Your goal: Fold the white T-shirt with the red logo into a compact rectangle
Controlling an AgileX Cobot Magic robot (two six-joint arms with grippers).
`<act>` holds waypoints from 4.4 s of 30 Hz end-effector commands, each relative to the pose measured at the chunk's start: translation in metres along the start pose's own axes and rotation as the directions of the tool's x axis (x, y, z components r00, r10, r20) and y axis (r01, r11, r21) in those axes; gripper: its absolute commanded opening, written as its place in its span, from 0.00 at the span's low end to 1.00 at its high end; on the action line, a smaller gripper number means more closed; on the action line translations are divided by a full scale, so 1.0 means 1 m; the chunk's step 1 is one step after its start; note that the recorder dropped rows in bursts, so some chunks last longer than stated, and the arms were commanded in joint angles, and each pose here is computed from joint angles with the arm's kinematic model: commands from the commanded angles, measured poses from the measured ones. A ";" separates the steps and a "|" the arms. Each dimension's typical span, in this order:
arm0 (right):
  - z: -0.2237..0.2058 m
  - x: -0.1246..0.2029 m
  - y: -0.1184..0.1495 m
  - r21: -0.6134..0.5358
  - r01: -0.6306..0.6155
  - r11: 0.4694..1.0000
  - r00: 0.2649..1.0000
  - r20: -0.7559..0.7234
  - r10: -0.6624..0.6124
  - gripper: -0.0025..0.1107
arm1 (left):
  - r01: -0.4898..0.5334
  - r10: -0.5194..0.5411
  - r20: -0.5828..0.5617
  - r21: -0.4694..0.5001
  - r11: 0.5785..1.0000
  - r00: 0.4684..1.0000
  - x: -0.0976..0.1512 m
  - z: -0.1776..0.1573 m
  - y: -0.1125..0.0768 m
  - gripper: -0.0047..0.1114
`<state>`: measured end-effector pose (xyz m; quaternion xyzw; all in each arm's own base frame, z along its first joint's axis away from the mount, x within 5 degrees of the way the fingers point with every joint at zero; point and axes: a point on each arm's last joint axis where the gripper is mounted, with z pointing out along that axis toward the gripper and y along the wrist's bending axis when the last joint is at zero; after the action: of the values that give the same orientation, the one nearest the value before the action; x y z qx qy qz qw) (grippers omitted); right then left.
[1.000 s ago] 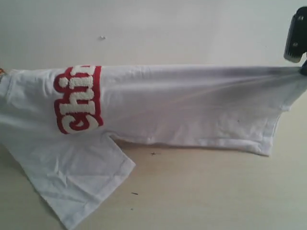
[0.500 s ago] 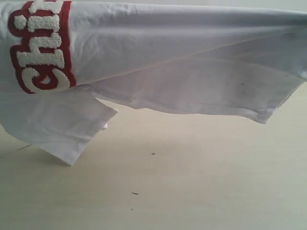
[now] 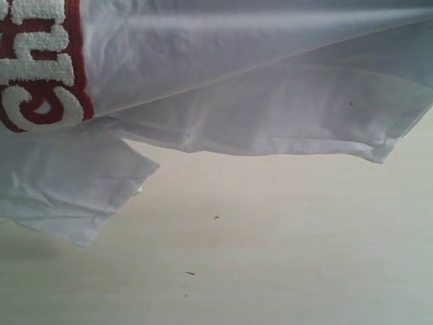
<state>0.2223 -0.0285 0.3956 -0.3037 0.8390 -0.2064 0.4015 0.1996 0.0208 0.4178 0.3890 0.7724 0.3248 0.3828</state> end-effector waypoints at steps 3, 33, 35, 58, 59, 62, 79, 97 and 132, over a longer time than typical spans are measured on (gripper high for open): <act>0.001 -0.004 0.006 -0.028 0.079 0.996 0.996 -0.037 -0.080 0.02 | -0.095 0.101 -0.036 0.140 0.986 0.994 0.006 -0.003 -0.012 0.04; 0.312 0.024 0.060 -0.115 0.065 0.991 0.995 -0.069 -0.073 0.16 | -0.308 0.288 0.131 0.168 0.937 0.949 -0.006 0.300 -0.115 0.09; 0.313 0.020 0.057 -0.089 -0.022 0.996 0.998 -0.052 0.018 0.28 | -0.264 0.246 0.125 0.155 0.952 0.961 -0.003 0.302 -0.113 0.21; 0.298 0.005 0.041 -0.139 -0.506 0.851 0.828 -0.355 0.435 0.02 | 0.437 -0.434 -0.058 0.197 0.878 0.899 -0.003 0.276 -0.092 0.22; 0.297 0.004 0.045 -0.175 -0.511 0.842 0.827 -0.367 0.426 0.02 | 0.451 -0.439 -0.100 0.216 0.866 0.893 -0.001 0.274 -0.095 0.12; 0.293 0.001 0.054 -0.264 -0.558 0.787 0.805 -0.403 0.435 0.02 | 0.453 -0.399 -0.228 0.291 0.842 0.888 0.001 0.269 -0.108 0.04; 0.300 0.034 0.091 -0.294 -0.593 0.749 0.763 -0.501 0.408 0.02 | 0.346 -0.251 -0.244 0.743 0.573 0.937 -0.035 0.237 -0.192 0.04; 0.341 0.058 0.116 -0.289 -0.598 0.748 0.745 -0.544 0.386 0.02 | 0.581 -0.519 -0.264 0.440 0.685 0.813 -0.029 0.320 -0.214 0.04; 0.340 0.057 0.097 -0.167 -0.581 0.797 0.747 -0.497 0.441 0.02 | 0.420 -0.325 -0.279 0.726 0.545 0.904 -0.059 0.232 -0.175 0.14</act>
<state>0.4301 -0.0226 0.1038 -0.0843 0.9806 0.0079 0.1766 0.3776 -0.0619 0.1953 0.2673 0.9237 -0.0831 0.2616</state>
